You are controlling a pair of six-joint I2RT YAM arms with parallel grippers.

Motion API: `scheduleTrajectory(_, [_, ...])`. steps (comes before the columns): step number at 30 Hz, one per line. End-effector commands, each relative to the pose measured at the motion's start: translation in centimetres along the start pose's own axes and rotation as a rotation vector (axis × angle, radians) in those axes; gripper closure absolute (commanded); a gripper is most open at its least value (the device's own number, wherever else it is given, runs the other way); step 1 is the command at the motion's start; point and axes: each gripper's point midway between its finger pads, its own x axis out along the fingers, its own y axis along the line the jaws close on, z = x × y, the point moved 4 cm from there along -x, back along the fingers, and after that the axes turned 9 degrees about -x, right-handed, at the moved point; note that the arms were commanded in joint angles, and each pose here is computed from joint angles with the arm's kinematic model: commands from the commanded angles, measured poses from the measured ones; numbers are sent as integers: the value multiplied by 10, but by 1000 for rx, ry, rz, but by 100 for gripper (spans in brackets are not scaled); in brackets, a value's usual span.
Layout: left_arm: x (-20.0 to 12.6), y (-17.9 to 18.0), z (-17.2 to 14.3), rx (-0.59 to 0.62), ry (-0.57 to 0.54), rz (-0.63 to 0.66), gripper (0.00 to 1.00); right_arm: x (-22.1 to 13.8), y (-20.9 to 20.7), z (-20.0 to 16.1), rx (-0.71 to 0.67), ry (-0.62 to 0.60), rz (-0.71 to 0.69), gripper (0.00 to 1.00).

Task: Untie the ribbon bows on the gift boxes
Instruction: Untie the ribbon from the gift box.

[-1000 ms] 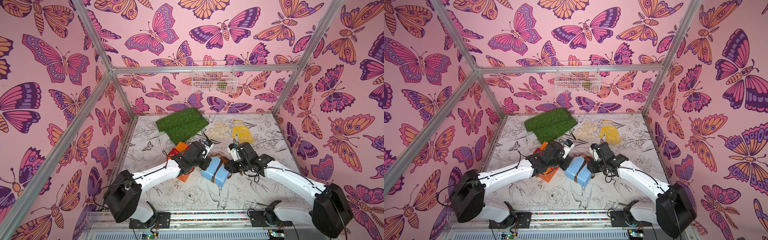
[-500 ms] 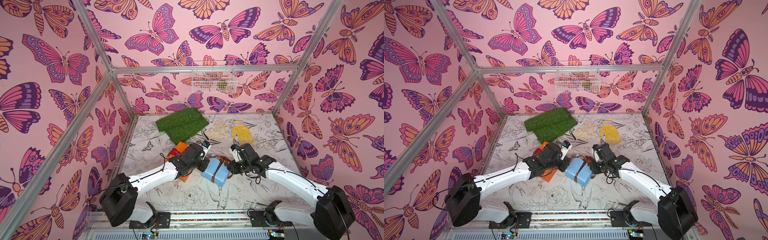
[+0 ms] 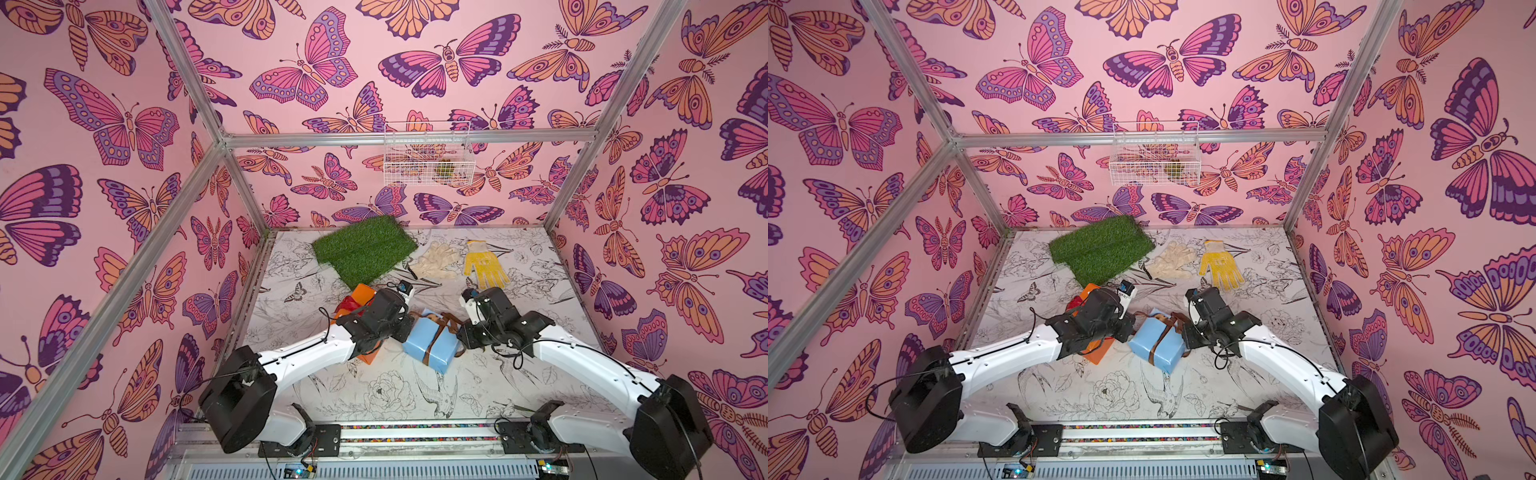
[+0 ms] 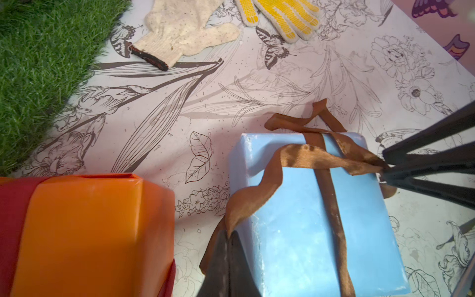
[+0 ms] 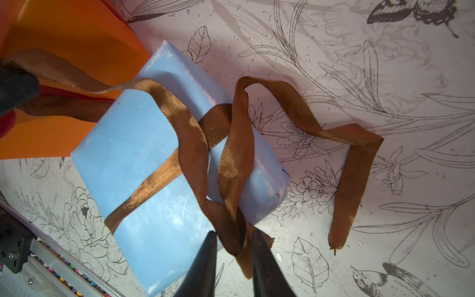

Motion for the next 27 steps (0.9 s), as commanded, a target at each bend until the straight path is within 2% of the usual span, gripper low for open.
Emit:
scheduleTrajectory(1, [-3, 12, 1, -53, -34, 57, 100, -10, 2, 14, -9, -41, -4, 75])
scheduleTrajectory(8, [-4, 23, -2, -110, -40, 89, 100, -11, -2, 12, 7, -32, -28, 74])
scheduleTrajectory(13, [-6, 22, 0, -109, -43, 75, 100, -15, 1, 5, 13, -20, -6, 66])
scheduleTrajectory(16, [-5, 18, 1, -98, -42, 46, 100, -14, 5, -1, 11, -5, 34, 65])
scheduleTrajectory(21, [-3, 17, 2, -95, -40, 46, 100, -5, 2, -9, 26, 24, 26, 72])
scheduleTrajectory(27, [-4, 18, 1, -89, -45, 44, 100, -5, -4, 2, 62, -35, -10, 77])
